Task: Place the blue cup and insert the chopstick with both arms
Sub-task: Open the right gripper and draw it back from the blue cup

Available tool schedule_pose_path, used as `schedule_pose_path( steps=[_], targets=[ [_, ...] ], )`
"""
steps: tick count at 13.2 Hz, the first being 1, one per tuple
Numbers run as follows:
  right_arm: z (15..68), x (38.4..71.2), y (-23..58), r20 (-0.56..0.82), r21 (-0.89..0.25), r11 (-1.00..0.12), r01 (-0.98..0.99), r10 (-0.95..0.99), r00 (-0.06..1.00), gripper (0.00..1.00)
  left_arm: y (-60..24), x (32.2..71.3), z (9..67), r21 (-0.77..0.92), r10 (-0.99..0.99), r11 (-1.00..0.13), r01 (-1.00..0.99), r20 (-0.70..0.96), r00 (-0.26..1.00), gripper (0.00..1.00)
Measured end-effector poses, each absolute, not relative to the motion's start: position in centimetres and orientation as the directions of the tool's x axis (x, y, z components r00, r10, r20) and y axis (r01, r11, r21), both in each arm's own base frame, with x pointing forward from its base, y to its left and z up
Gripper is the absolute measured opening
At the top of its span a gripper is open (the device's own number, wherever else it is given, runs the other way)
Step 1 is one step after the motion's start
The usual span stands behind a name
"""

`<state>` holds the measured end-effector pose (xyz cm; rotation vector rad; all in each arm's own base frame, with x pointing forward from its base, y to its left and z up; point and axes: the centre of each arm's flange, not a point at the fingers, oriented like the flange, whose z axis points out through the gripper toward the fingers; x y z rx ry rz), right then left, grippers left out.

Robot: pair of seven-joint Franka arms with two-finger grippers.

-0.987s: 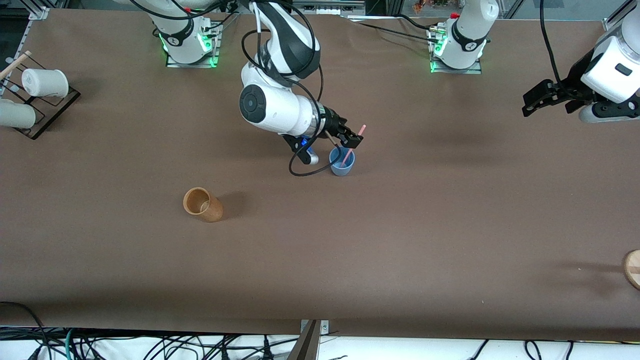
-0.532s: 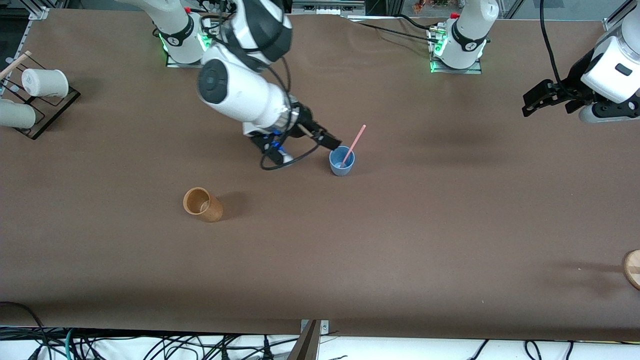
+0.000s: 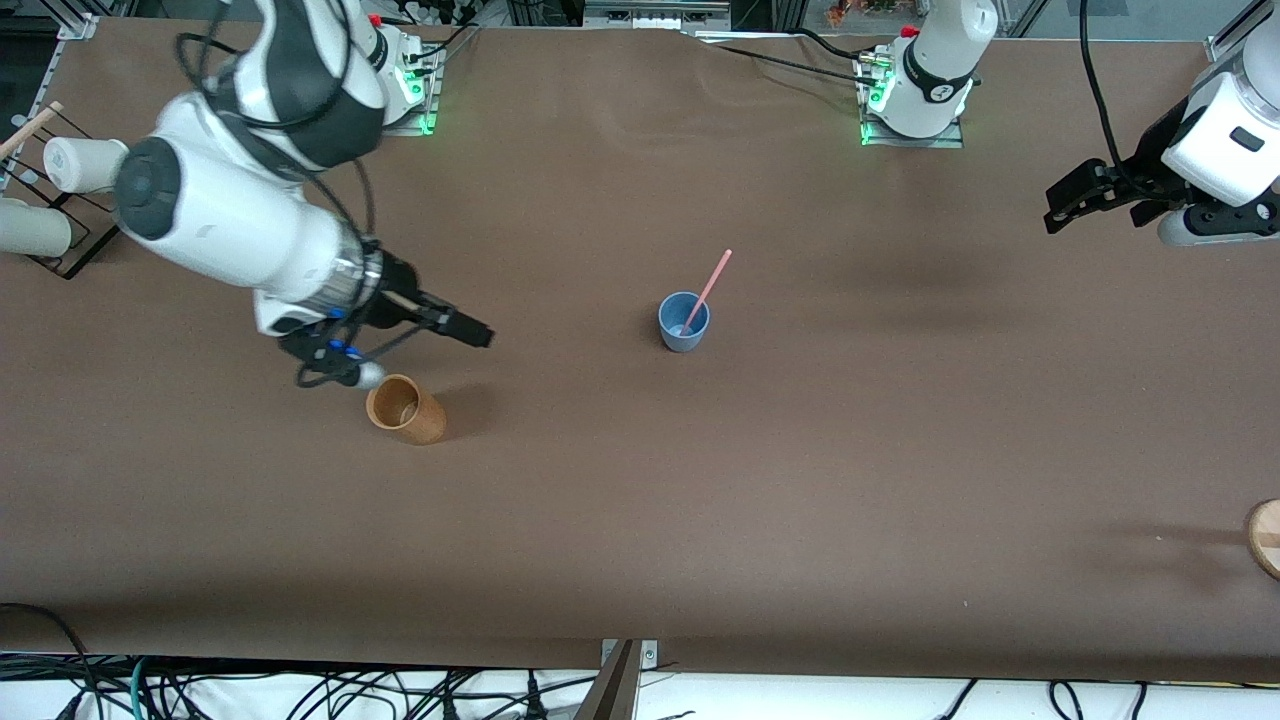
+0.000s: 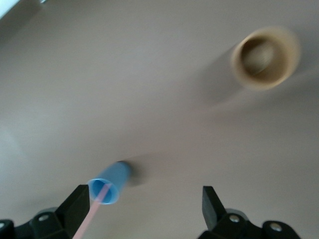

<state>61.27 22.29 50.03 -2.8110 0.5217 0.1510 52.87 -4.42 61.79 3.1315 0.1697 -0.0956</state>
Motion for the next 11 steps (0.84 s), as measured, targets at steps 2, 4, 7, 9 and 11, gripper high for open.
schedule_pose_path(
  steps=[2,4,7,9,11],
  targets=[
    [52.2,61.0,18.1,-0.074,-0.191,-0.954,-0.229,-0.219,0.973,1.0,-4.4,52.9,61.8,0.001,0.108,-0.994,0.108,-0.061,0.992,1.0],
    [54.2,60.5,14.7,-0.013,-0.12,-0.989,-0.083,-0.082,0.997,1.0,-4.4,52.9,61.8,0.001,0.108,-0.994,0.108,-0.061,0.992,1.0],
    [55.9,59.9,11.6,0.017,-0.044,-0.997,0.07,0.069,0.997,1.0,-4.4,52.9,61.8,0.001,0.107,-0.994,0.107,-0.061,0.992,1.0],
    [56.6,59.4,10.6,0.01,-0.03,-0.994,0.105,0.105,0.994,1.0,-4.4,52.9,61.8,0.001,0.105,-0.994,0.105,-0.061,0.993,1.0],
    [57.2,58.9,10.4,0.002,-0.028,-0.994,0.11,0.11,0.994,1.0,-4.4,52.9,61.8,0.001,0.103,-0.995,0.104,-0.061,0.993,1.0]
  ],
)
